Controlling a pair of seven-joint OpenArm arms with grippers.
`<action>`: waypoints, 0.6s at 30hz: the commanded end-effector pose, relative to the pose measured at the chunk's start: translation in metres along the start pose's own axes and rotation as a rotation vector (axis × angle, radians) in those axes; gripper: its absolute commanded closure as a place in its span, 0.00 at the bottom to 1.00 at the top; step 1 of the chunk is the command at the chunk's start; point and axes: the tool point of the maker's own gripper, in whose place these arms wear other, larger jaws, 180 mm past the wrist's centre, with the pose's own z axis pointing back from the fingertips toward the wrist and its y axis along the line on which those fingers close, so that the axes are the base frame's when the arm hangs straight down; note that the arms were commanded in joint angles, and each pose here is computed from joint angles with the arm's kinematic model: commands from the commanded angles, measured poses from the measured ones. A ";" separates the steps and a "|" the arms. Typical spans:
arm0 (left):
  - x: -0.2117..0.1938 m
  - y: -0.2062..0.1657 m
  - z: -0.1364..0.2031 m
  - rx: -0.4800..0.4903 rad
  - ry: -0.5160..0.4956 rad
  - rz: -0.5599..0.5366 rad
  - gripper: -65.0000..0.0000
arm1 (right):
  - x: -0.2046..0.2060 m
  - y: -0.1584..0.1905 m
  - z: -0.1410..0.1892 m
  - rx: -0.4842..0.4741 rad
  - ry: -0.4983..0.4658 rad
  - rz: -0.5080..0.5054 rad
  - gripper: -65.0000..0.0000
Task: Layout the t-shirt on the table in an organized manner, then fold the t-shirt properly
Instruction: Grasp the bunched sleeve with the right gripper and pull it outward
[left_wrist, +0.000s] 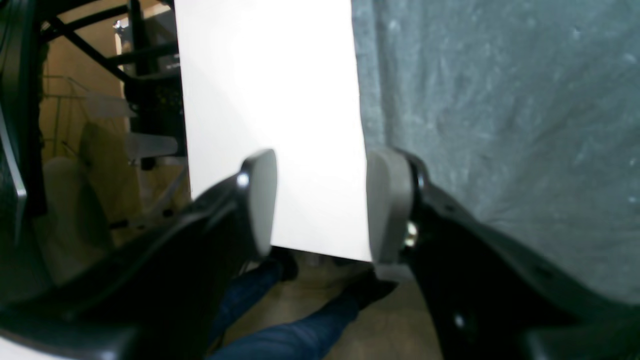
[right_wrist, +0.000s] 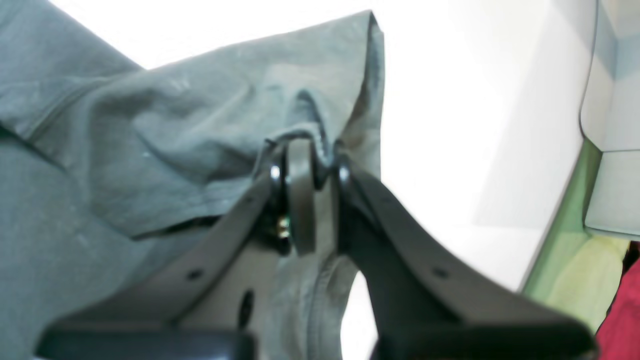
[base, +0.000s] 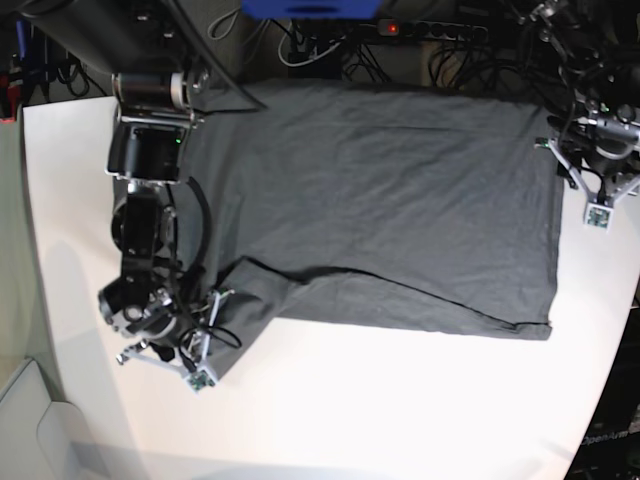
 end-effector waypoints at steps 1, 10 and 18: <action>0.007 0.006 0.004 0.020 -0.027 0.003 0.56 | 0.034 -0.018 0.008 -0.040 -0.080 0.003 0.93; 0.005 0.003 0.005 0.015 -0.022 0.008 0.56 | 0.100 -0.008 -0.028 0.108 -0.181 -0.032 0.94; -0.001 0.015 0.007 0.078 0.022 -0.025 0.56 | 0.159 -0.027 -0.023 0.132 -0.342 -0.040 0.94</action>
